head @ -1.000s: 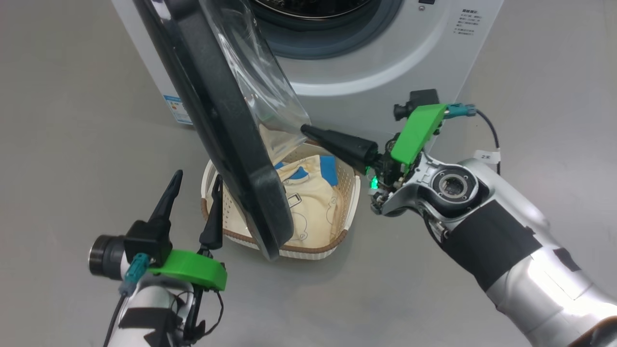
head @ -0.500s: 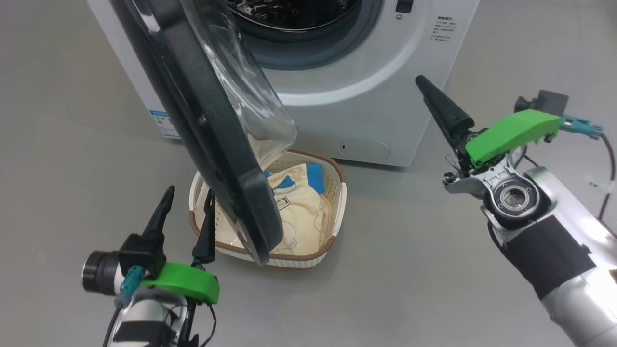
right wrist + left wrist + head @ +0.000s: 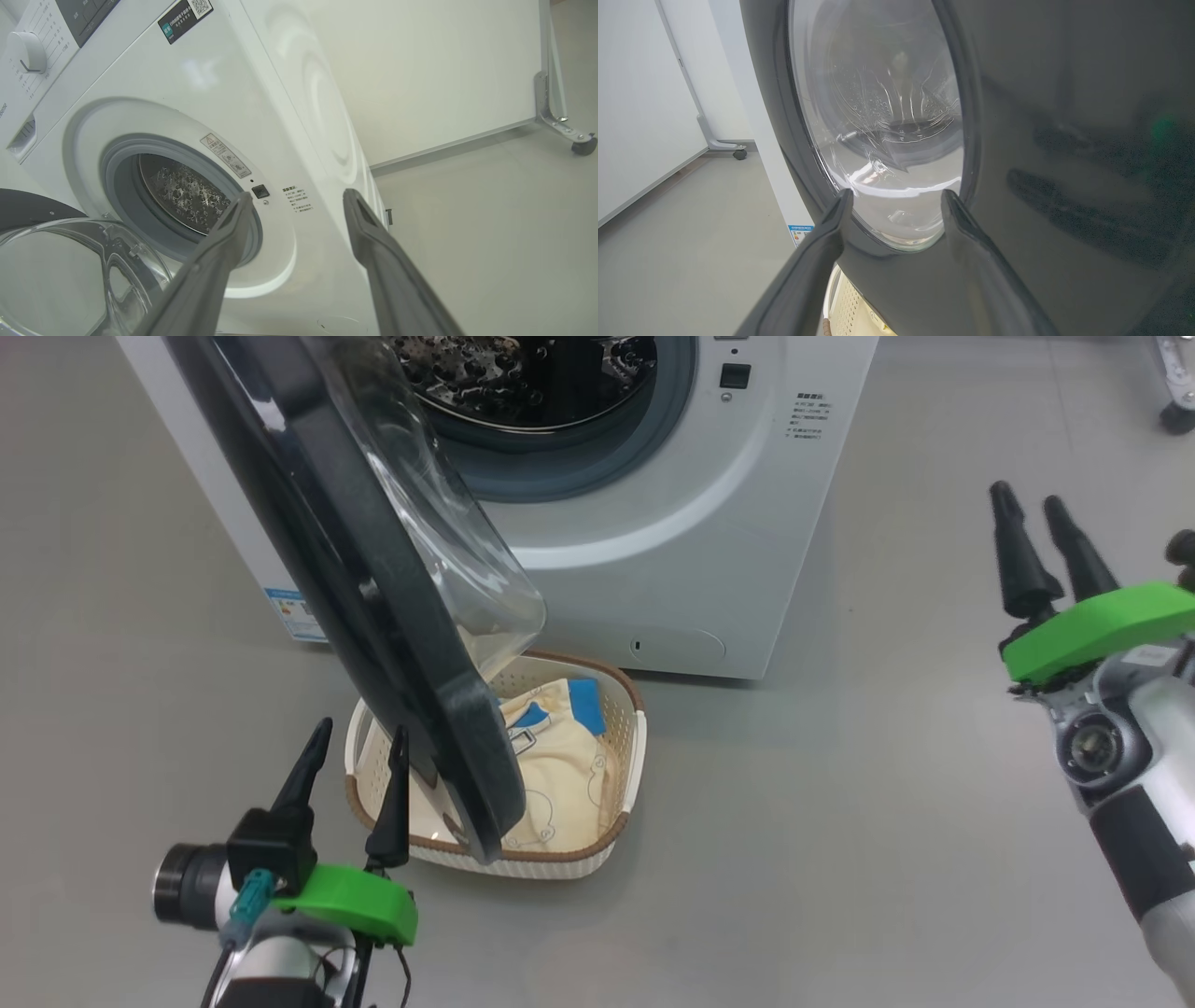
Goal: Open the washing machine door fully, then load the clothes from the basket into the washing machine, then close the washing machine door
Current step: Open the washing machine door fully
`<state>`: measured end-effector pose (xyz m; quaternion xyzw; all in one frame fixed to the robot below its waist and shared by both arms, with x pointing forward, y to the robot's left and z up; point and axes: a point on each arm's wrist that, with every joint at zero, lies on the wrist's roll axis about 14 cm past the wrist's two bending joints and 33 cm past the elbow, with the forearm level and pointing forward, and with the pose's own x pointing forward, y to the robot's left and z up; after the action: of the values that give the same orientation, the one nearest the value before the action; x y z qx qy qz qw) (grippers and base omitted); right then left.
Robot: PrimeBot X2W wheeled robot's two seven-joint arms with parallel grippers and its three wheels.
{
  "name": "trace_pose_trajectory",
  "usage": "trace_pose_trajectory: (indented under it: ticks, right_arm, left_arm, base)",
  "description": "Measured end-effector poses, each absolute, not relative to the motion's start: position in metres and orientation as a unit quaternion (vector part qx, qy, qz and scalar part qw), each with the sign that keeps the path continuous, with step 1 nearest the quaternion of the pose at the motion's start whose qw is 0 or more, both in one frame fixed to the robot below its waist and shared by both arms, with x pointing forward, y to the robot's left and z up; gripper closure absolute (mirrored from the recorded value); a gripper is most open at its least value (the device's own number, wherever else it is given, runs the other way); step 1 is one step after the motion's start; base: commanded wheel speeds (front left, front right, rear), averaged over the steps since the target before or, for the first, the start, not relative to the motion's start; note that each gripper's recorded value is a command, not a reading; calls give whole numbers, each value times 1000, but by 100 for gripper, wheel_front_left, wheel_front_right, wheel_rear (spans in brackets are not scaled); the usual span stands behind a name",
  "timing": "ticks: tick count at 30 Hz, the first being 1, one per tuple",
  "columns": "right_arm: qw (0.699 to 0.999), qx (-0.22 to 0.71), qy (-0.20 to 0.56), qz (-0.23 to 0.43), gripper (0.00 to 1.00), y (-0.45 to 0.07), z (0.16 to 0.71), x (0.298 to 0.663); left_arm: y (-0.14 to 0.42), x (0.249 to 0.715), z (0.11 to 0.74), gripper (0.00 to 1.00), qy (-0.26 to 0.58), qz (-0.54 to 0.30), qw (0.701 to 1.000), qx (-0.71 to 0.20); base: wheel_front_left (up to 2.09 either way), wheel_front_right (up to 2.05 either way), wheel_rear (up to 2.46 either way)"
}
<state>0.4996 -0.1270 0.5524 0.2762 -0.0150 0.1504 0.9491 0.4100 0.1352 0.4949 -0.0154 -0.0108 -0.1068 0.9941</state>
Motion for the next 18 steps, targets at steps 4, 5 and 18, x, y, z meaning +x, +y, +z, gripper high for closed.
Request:
trace_pose_trajectory:
  ticks: [4,5,18]
  right_arm:
    - [971,201,-56,118,0,-155,560,493]
    - [974,188,-56,113,0,-156,555,488]
    - [994,66,-40,82,0,-154,523,429]
  left_arm:
    - [134,405,490,0,-4,-109,994,-16]
    - [133,405,490,0,-3,-109,994,-16]
    - [134,406,489,0,-2,-107,994,-15]
  base:
    - [0,0,0]
    - [0,0,0]
    - [0,0,0]
